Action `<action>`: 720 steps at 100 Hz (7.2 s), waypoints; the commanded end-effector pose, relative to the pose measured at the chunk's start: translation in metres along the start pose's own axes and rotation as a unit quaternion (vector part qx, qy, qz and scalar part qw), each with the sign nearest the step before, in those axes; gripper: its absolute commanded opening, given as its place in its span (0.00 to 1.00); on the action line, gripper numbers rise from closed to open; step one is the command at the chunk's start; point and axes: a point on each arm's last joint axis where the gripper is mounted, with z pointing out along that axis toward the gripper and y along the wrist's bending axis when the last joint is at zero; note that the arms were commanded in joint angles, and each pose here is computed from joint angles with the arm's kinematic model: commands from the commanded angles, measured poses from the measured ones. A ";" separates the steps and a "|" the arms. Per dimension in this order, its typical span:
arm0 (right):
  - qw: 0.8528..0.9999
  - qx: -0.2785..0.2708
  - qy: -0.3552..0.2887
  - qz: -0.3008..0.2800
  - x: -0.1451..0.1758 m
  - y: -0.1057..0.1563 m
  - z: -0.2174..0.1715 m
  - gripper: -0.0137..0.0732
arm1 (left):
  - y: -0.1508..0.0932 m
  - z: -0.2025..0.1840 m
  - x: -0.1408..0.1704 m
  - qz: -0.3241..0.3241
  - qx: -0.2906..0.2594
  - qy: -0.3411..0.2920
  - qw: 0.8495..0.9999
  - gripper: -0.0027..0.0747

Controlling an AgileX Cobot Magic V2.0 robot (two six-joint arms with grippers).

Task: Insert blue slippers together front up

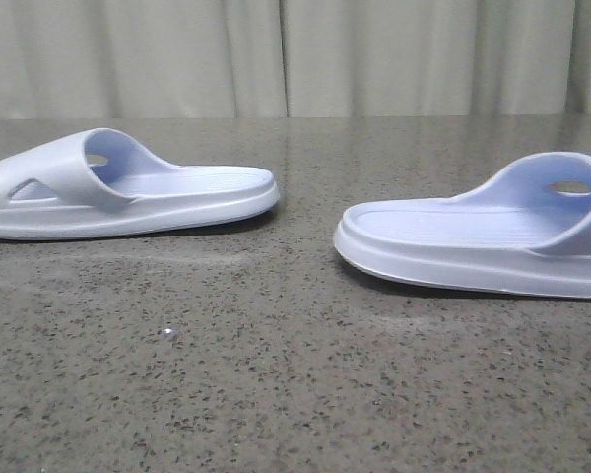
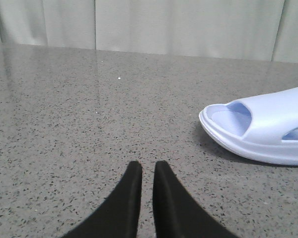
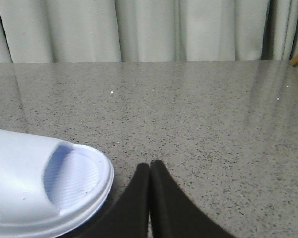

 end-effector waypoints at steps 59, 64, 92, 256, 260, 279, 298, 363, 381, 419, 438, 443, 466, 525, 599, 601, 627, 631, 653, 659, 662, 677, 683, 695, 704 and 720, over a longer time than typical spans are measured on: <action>0.997 0.014 -0.057 0.042 -0.005 -0.003 0.001 0.06 | 0.000 0.001 -0.004 -0.020 0.003 -0.031 0.999 0.05; 0.997 0.015 -0.061 0.051 -0.006 -0.003 0.001 0.06 | 0.000 0.001 -0.004 -0.028 0.004 -0.033 0.999 0.05; 0.993 0.016 -0.064 0.100 -0.006 -0.004 0.001 0.06 | 0.000 0.001 -0.009 -0.136 0.008 -0.062 0.989 0.05; 0.960 -0.079 0.249 0.102 -0.105 0.011 0.052 0.41 | -0.024 0.063 -0.127 -0.058 0.075 0.191 0.977 0.45; 0.960 -0.079 0.248 0.102 -0.105 0.011 0.052 0.41 | -0.025 0.063 -0.127 -0.059 0.076 0.192 0.977 0.45; 0.960 -0.066 0.254 0.100 -0.111 0.007 0.062 0.41 | -0.025 0.064 -0.128 -0.068 0.078 0.192 0.976 0.44; 0.943 -0.052 0.310 0.109 -0.118 0.000 0.089 0.41 | -0.027 0.072 -0.128 -0.074 0.083 0.218 0.970 0.44; 0.899 -0.098 0.406 0.134 -0.087 -0.009 0.132 0.48 | -0.029 0.093 -0.129 -0.064 0.095 0.255 0.960 0.44; 0.883 -0.116 0.423 0.167 -0.079 -0.012 0.138 0.48 | -0.029 0.093 -0.129 -0.063 0.097 0.255 0.960 0.44; 0.869 -0.150 0.433 0.185 -0.074 -0.010 0.143 0.47 | -0.030 0.094 -0.130 -0.066 0.100 0.250 0.961 0.44; 0.865 -0.156 0.439 0.188 -0.073 -0.009 0.142 0.30 | -0.030 0.094 -0.130 -0.067 0.100 0.249 0.961 0.44; 0.864 -0.157 0.440 0.188 -0.073 -0.009 0.142 0.24 | -0.030 0.094 -0.131 -0.069 0.100 0.249 0.961 0.44; 0.863 -0.158 0.441 0.188 -0.073 -0.009 0.142 0.03 | -0.031 0.099 -0.127 -0.085 0.103 0.260 0.956 0.44; 0.863 -0.159 0.439 0.192 -0.073 -0.008 0.142 0.03 | -0.036 0.150 -0.115 -0.118 0.121 0.326 0.930 0.44; 0.865 -0.158 0.436 0.194 -0.074 -0.008 0.142 0.03 | 0.010 0.197 -0.083 -0.241 0.226 0.357 0.874 0.44; 0.865 -0.158 0.436 0.194 -0.074 -0.008 0.142 0.03 | 0.010 0.198 -0.083 -0.245 0.227 0.356 0.873 0.44; 0.865 -0.157 0.435 0.193 -0.074 -0.008 0.143 0.03 | 0.008 0.205 -0.072 -0.243 0.243 0.369 0.863 0.44; 0.866 -0.157 0.434 0.193 -0.074 -0.008 0.143 0.03 | 0.007 0.206 -0.072 -0.241 0.242 0.369 0.864 0.44; 0.867 -0.158 0.433 0.190 -0.074 -0.008 0.143 0.03 | 0.006 0.208 -0.075 -0.243 0.246 0.353 0.870 0.43; 0.867 -0.158 0.433 0.190 -0.074 -0.008 0.143 0.03 | 0.006 0.208 -0.075 -0.243 0.246 0.352 0.870 0.42; 0.867 -0.158 0.433 0.190 -0.074 -0.008 0.143 0.03 | 0.006 0.208 -0.075 -0.243 0.246 0.352 0.870 0.42; 0.867 -0.157 0.432 0.190 -0.074 -0.008 0.143 0.03 | 0.006 0.208 -0.075 -0.243 0.246 0.352 0.870 0.42; 0.867 -0.157 0.432 0.191 -0.074 -0.008 0.143 0.03 | 0.004 0.208 -0.075 -0.242 0.249 0.353 0.869 0.42; 0.867 -0.157 0.432 0.191 -0.074 -0.008 0.143 0.03 | 0.000 0.209 -0.074 -0.236 0.249 0.353 0.870 0.42; 0.867 -0.157 0.432 0.191 -0.074 -0.008 0.143 0.03 | -0.001 0.210 -0.074 -0.236 0.245 0.351 0.872 0.42; 0.867 -0.158 0.432 0.191 -0.074 -0.008 0.143 0.03 | -0.001 0.212 -0.071 -0.240 0.247 0.357 0.869 0.42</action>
